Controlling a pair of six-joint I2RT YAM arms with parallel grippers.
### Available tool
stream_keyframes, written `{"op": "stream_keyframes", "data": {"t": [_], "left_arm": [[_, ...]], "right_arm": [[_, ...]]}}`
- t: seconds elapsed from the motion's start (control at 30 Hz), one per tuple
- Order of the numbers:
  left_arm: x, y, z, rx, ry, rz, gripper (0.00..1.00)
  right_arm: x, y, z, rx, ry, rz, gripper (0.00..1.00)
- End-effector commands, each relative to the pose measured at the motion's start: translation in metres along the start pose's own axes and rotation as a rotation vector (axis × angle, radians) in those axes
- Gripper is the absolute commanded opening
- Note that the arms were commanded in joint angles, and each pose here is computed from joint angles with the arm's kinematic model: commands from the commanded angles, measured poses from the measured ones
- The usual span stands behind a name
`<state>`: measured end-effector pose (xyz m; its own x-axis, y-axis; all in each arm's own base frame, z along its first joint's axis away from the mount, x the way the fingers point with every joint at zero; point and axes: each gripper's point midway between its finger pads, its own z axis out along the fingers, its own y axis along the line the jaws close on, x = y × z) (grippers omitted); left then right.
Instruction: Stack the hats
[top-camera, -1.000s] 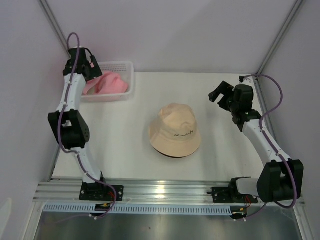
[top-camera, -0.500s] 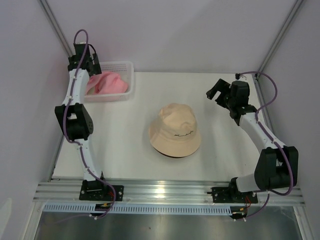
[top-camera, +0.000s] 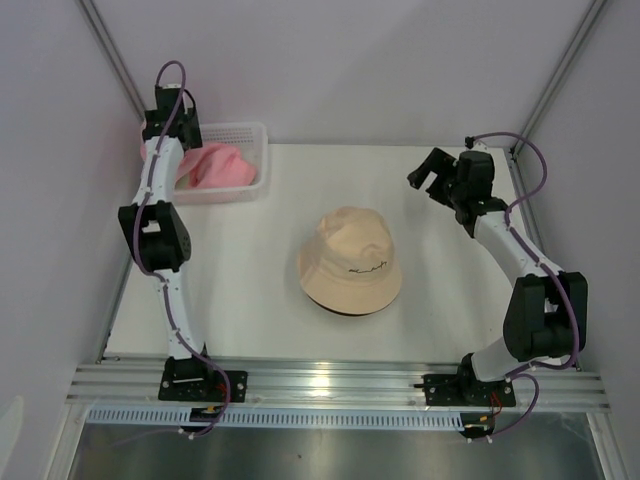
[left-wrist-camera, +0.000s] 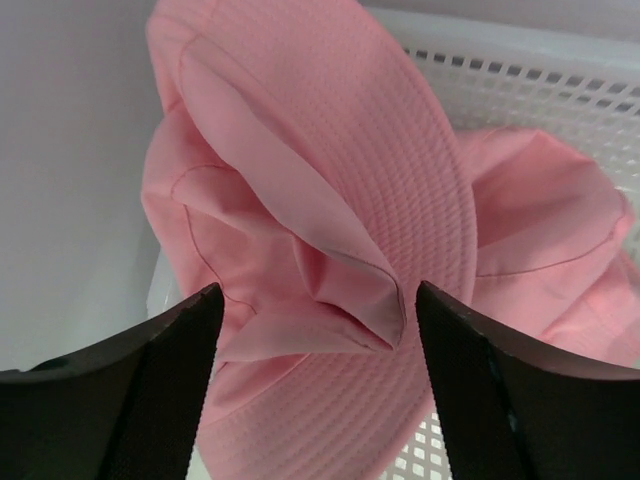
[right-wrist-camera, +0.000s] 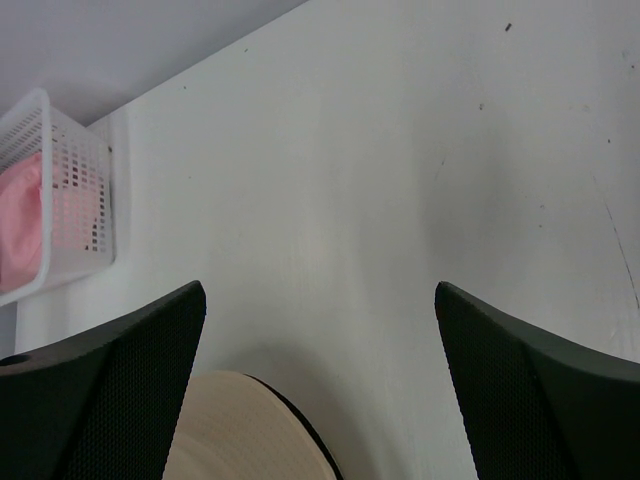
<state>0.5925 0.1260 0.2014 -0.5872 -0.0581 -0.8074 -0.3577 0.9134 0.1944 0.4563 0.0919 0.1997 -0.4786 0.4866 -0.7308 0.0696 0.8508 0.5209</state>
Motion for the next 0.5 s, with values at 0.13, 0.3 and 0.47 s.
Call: {"op": "stream_keyframes", "data": {"t": [0.13, 0.3, 0.47], "left_arm": [[0.013, 0.001, 0.021, -0.04, 0.031, 0.025, 0.49], [-0.006, -0.005, 0.001, 0.024, -0.009, -0.064, 0.01], [-0.071, -0.017, -0.087, 0.211, -0.163, -0.16, 0.01]], "right_arm": [[-0.05, 0.04, -0.006, -0.128, -0.132, -0.011, 0.99], [-0.051, 0.041, -0.009, -0.116, -0.152, -0.004, 0.99], [-0.041, 0.062, -0.013, -0.179, -0.142, -0.009, 1.0]]}}
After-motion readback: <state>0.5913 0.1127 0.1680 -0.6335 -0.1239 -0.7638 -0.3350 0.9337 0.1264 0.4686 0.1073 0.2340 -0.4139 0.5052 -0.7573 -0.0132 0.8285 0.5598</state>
